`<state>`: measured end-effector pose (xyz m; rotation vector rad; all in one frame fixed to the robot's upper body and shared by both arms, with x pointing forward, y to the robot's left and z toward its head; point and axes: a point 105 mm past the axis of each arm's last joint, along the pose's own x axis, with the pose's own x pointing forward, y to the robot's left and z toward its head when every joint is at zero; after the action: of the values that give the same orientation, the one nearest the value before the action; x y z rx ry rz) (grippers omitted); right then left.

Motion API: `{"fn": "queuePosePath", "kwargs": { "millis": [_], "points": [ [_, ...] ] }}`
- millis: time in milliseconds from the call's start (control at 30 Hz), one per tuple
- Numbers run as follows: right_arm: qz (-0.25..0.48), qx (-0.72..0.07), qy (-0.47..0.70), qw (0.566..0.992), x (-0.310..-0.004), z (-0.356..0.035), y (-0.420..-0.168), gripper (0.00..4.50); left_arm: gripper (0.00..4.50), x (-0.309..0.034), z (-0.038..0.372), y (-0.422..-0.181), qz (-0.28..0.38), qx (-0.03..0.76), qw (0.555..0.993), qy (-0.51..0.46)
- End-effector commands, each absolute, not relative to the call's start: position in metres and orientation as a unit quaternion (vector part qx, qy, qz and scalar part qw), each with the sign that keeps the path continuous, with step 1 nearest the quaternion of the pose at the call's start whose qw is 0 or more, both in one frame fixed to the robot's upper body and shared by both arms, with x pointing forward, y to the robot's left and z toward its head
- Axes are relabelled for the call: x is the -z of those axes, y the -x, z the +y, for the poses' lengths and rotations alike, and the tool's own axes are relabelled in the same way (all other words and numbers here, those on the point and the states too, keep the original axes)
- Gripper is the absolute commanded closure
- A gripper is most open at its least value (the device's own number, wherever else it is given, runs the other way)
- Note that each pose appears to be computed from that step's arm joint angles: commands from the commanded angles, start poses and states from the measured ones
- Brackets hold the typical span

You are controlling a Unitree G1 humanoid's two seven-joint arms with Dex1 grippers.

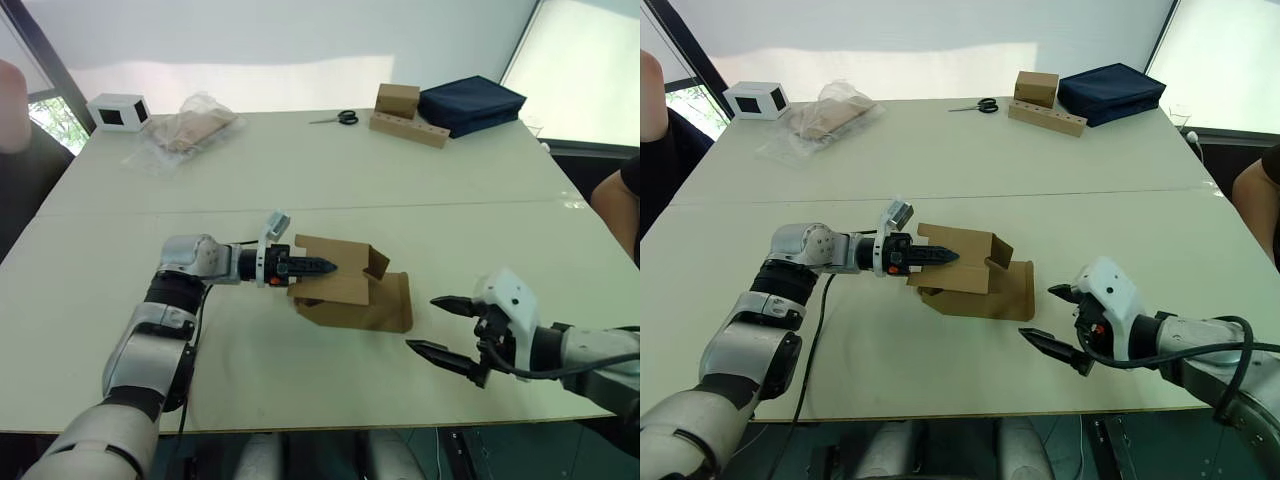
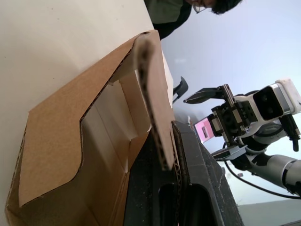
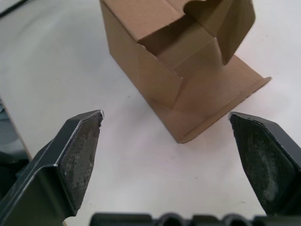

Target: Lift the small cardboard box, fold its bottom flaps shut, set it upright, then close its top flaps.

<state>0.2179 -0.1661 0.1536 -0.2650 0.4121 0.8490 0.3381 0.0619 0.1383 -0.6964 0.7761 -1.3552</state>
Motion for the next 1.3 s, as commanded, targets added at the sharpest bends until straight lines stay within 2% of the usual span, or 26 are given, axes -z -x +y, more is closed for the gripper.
{"fn": "queuePosePath", "kwargs": {
  "millis": [33,167,233,300,500,567,733,833,1000,1167,1300],
  "points": [
    [0.17,-0.408,0.125,0.888,-0.163,-0.165,-0.221,0.0,4.46,-0.152,0.065,-0.341,0.311,0.604,0.671,0.296],
    [0.136,-0.389,0.104,0.905,-0.174,-0.172,-0.23,0.0,4.46,-0.174,0.071,-0.352,0.234,0.601,0.713,0.275],
    [0.083,-0.36,0.078,0.926,-0.191,-0.18,-0.244,0.0,4.46,-0.2,0.079,-0.361,0.136,0.599,0.753,0.237],
    [0.025,-0.327,0.045,0.944,-0.21,-0.188,-0.258,0.0,4.46,-0.223,0.086,-0.362,0.07,0.601,0.77,0.202],
    [-0.097,-0.273,-0.048,0.956,-0.254,-0.194,-0.291,0.0,4.46,-0.272,0.098,-0.362,-0.017,0.617,0.779,0.11],
    [-0.134,-0.278,-0.085,0.947,-0.272,-0.186,-0.301,0.0,4.46,-0.285,0.099,-0.36,-0.04,0.624,0.779,0.057],
    [-0.192,-0.322,-0.141,0.916,-0.309,-0.159,-0.316,0.0,4.46,-0.303,0.101,-0.355,-0.068,0.648,0.759,-0.004],
    [-0.216,-0.355,-0.154,0.897,-0.329,-0.143,-0.318,0.72,4.5,-0.309,0.104,-0.353,-0.079,0.657,0.749,-0.023],
    [-0.23,-0.385,-0.151,0.881,-0.341,-0.126,-0.318,2.59,4.5,-0.314,0.1,-0.35,-0.089,0.67,0.736,-0.031],
    [-0.219,-0.399,-0.143,0.879,-0.337,-0.114,-0.321,4.46,4.5,-0.317,0.097,-0.346,-0.1,0.68,0.726,-0.025],
    [-0.211,-0.402,-0.134,0.881,-0.33,-0.108,-0.323,4.46,4.5,-0.316,0.096,-0.344,-0.101,0.686,0.72,-0.028]
  ]
}}
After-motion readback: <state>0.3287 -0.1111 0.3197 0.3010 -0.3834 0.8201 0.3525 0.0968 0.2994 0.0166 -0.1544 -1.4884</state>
